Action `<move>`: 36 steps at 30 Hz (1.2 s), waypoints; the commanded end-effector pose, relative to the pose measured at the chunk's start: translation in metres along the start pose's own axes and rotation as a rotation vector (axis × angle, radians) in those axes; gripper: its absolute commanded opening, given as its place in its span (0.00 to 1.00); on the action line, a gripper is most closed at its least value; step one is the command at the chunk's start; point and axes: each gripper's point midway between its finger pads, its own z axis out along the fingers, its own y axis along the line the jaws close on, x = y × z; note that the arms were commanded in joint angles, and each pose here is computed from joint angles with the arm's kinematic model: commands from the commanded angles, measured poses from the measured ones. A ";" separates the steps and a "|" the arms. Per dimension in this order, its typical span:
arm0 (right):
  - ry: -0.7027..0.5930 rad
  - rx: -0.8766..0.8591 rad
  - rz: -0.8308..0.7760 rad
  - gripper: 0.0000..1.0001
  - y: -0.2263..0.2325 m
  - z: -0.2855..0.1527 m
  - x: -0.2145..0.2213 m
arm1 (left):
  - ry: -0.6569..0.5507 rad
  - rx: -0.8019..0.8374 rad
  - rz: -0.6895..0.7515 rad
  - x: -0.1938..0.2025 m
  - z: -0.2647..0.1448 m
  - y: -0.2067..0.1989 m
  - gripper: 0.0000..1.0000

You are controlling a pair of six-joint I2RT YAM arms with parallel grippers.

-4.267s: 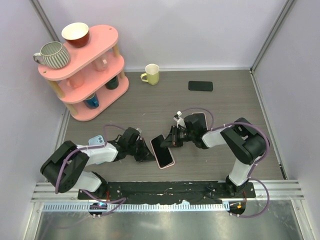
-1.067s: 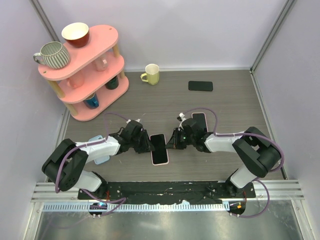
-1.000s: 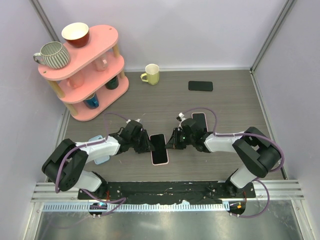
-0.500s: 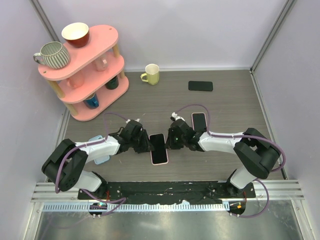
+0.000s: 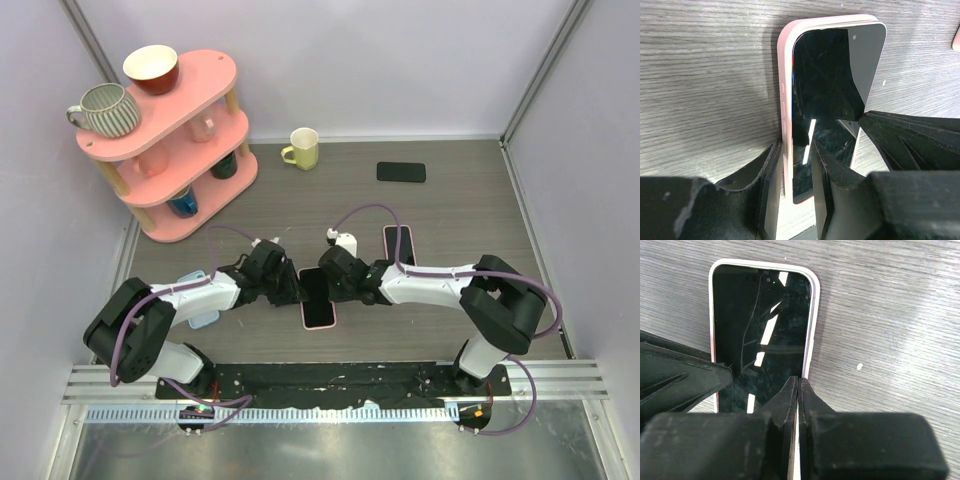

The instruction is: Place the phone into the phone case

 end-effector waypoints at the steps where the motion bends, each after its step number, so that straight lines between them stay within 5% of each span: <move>1: 0.132 0.151 -0.060 0.08 -0.036 0.027 0.053 | 0.002 -0.052 0.016 0.005 0.003 0.012 0.33; 16: -0.048 -0.074 -0.022 0.29 0.022 -0.031 -0.025 | -0.023 -0.045 0.024 -0.004 -0.001 0.004 0.33; 24: -0.071 -0.075 0.024 0.47 -0.002 -0.038 -0.033 | -0.079 -0.048 0.045 -0.028 -0.018 -0.005 0.42; 28: -0.061 -0.135 0.048 0.48 -0.006 -0.034 -0.035 | -0.115 -0.057 0.038 -0.042 -0.028 -0.004 0.52; 36: -0.006 -0.281 0.052 0.45 0.007 -0.019 -0.035 | -0.094 -0.059 0.015 -0.055 -0.020 0.002 0.49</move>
